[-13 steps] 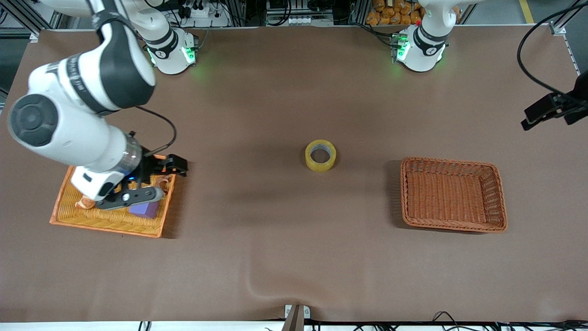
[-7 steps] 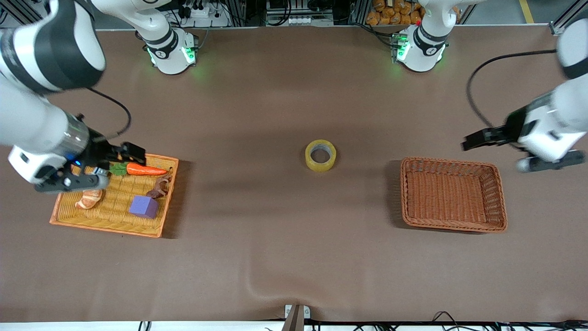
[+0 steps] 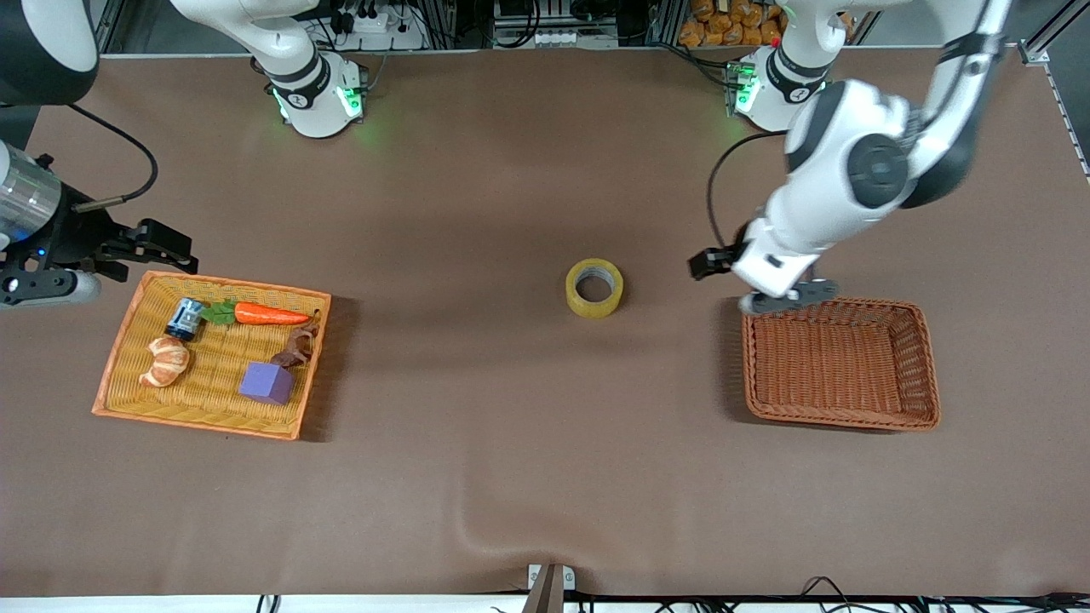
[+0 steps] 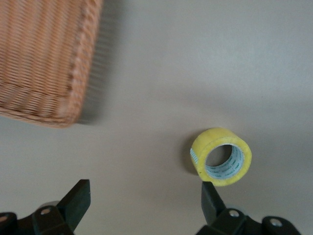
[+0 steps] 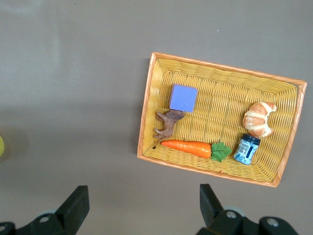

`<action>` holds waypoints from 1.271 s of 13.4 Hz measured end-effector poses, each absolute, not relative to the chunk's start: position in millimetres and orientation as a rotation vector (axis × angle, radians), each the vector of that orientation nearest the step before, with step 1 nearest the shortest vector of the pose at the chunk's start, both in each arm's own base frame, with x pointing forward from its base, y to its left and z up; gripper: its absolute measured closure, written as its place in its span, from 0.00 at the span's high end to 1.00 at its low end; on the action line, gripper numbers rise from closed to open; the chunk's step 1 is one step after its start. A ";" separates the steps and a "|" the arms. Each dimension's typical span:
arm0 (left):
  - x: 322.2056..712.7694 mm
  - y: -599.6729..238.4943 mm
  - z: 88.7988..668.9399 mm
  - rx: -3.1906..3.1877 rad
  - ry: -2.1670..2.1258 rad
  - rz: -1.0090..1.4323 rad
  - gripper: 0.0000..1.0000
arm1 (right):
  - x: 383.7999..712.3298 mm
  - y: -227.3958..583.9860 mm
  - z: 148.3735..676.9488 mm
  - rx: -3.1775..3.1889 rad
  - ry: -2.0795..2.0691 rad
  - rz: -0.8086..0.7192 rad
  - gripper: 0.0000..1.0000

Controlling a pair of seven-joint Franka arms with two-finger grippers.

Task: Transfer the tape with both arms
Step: 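Reach the left gripper to the tape roll and grasp it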

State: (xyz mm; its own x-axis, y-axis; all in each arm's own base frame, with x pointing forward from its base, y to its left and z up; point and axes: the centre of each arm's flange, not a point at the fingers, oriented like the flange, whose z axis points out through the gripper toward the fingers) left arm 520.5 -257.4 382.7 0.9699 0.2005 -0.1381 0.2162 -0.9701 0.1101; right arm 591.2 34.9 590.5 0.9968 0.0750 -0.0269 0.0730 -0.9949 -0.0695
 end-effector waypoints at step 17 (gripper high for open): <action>471.5 -397.2 194.6 3.088 0.374 -0.140 0.74 | 549.4 -43.3 633.9 -3.072 0.311 0.038 1.00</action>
